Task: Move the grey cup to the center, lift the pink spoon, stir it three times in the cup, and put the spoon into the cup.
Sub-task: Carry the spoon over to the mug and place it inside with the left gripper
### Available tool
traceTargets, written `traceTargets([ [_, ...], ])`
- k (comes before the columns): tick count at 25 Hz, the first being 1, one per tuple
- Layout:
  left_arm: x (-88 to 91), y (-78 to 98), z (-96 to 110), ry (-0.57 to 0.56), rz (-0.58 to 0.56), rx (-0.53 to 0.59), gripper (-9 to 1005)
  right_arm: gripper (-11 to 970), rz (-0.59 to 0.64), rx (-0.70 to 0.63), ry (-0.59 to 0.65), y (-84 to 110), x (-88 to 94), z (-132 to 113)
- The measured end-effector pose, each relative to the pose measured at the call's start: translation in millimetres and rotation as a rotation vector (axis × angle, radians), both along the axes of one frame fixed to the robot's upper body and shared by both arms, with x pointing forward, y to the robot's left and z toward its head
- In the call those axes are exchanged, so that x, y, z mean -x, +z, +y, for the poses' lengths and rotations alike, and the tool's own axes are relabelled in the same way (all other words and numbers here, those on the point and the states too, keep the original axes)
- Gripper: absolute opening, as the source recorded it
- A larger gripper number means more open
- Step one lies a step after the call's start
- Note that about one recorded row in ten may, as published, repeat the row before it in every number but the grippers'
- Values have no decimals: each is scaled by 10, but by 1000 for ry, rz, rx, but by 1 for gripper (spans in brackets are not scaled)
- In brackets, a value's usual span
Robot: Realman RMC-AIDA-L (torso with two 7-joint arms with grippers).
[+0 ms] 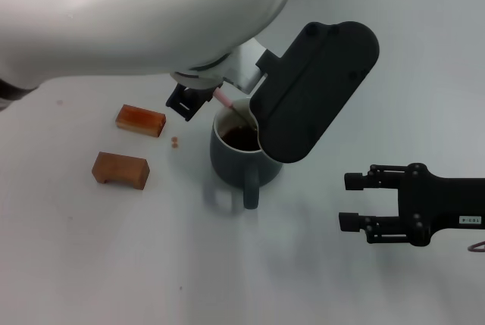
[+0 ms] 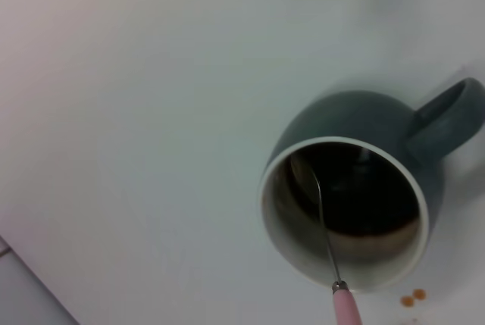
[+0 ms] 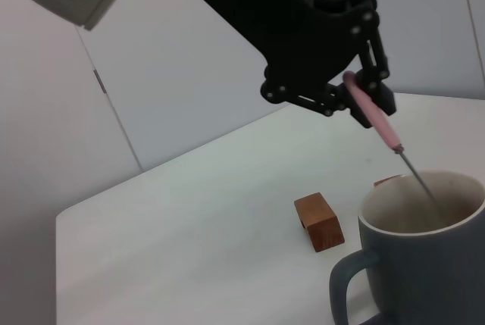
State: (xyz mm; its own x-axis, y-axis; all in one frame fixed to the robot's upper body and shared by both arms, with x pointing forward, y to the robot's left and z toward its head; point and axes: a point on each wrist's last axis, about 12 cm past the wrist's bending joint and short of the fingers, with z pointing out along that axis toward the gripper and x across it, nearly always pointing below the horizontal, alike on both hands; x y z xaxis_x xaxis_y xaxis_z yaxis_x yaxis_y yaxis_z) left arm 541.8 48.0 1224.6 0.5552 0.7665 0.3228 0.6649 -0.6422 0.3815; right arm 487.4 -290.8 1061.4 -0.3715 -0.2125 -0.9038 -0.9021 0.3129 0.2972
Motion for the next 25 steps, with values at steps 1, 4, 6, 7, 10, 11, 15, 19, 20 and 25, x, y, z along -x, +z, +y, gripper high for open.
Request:
traceTargets([
  [1,-2,-2,-8,-4,-3,2,130,726,-1,0,1,2,-4,3],
  [4,-3,-8,-16,-16,-5,-1,130,725,0,0,3,1,-6,7],
  [6,11,-15,-10,-24,-1,-10,130,725,1,0,3,1,-5,7],
  [7,25,-22,-5,-27,2,-17,130,725,1,0,3,0,-5,7],
  [10,74,-40,10,-35,11,-34,130,725,0,1,3,1,-8,10],
  [11,90,-45,13,-38,12,-36,130,725,0,1,4,2,-11,11],
  [15,124,-55,23,-45,18,-47,130,725,-3,3,4,7,-26,17],
  [19,97,-48,41,-35,22,-53,130,725,-6,3,6,13,-36,23],
  [20,87,-45,46,-33,22,-54,130,725,-6,4,6,13,-36,23],
  [25,61,-35,37,-40,16,-51,130,726,-6,4,5,11,-37,22],
])
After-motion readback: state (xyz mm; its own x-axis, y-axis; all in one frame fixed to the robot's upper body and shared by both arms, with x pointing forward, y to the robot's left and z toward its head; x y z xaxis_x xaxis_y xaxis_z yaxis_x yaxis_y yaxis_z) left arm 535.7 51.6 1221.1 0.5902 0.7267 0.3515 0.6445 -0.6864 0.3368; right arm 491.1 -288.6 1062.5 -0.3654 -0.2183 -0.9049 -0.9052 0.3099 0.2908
